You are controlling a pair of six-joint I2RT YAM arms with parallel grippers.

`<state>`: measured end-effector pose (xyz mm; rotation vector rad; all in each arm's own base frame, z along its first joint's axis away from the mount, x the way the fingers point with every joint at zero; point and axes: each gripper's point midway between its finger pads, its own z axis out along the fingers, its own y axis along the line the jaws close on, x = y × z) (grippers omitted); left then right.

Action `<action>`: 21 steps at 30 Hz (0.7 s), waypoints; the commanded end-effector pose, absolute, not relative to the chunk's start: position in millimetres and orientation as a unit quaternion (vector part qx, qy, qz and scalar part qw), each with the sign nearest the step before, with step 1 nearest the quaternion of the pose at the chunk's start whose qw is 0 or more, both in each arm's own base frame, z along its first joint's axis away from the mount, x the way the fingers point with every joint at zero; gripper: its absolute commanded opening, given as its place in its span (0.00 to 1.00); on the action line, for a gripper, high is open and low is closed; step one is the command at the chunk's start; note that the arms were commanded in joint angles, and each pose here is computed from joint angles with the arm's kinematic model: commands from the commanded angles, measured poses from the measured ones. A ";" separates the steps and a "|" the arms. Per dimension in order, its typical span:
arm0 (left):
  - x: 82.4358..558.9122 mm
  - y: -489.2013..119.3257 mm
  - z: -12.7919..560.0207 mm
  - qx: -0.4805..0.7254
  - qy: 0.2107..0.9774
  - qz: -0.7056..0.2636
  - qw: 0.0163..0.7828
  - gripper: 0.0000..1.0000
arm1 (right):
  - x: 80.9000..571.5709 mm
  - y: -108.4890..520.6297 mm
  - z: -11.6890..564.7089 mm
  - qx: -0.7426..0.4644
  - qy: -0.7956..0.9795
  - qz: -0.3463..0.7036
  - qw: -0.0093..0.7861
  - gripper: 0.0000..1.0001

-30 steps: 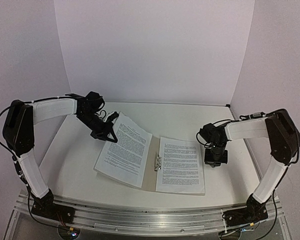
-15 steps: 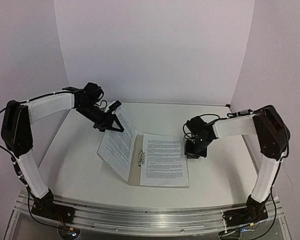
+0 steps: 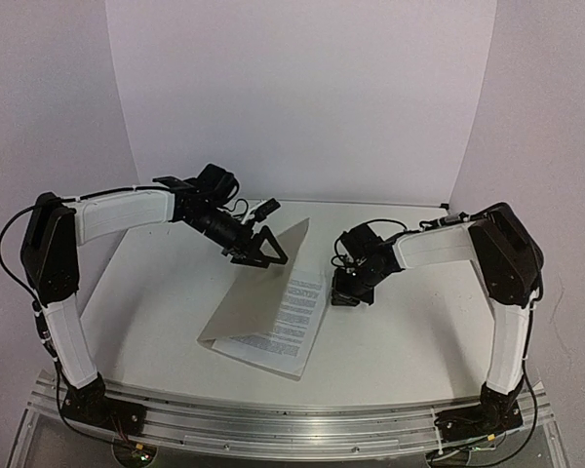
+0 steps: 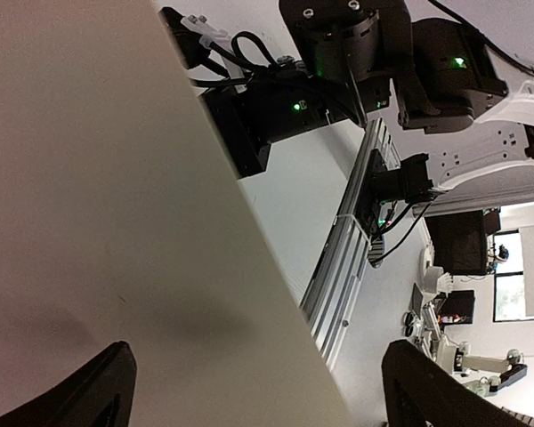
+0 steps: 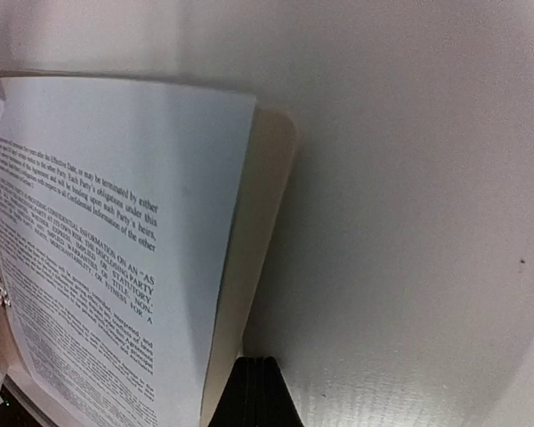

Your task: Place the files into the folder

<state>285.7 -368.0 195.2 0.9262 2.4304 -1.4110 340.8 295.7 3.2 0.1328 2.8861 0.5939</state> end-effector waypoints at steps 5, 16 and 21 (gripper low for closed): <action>289.3 -387.9 221.2 0.349 0.784 -0.498 0.125 1.00 | 318.2 295.0 -28.8 0.045 0.983 0.175 0.037 0.00; 366.8 -293.9 169.3 0.249 0.885 -0.354 0.175 0.88 | 337.4 271.2 15.5 0.049 0.985 0.123 0.108 0.03; 358.2 -224.6 99.3 0.204 0.937 -0.254 0.129 0.63 | 327.0 287.7 8.0 0.035 0.987 0.135 0.084 0.07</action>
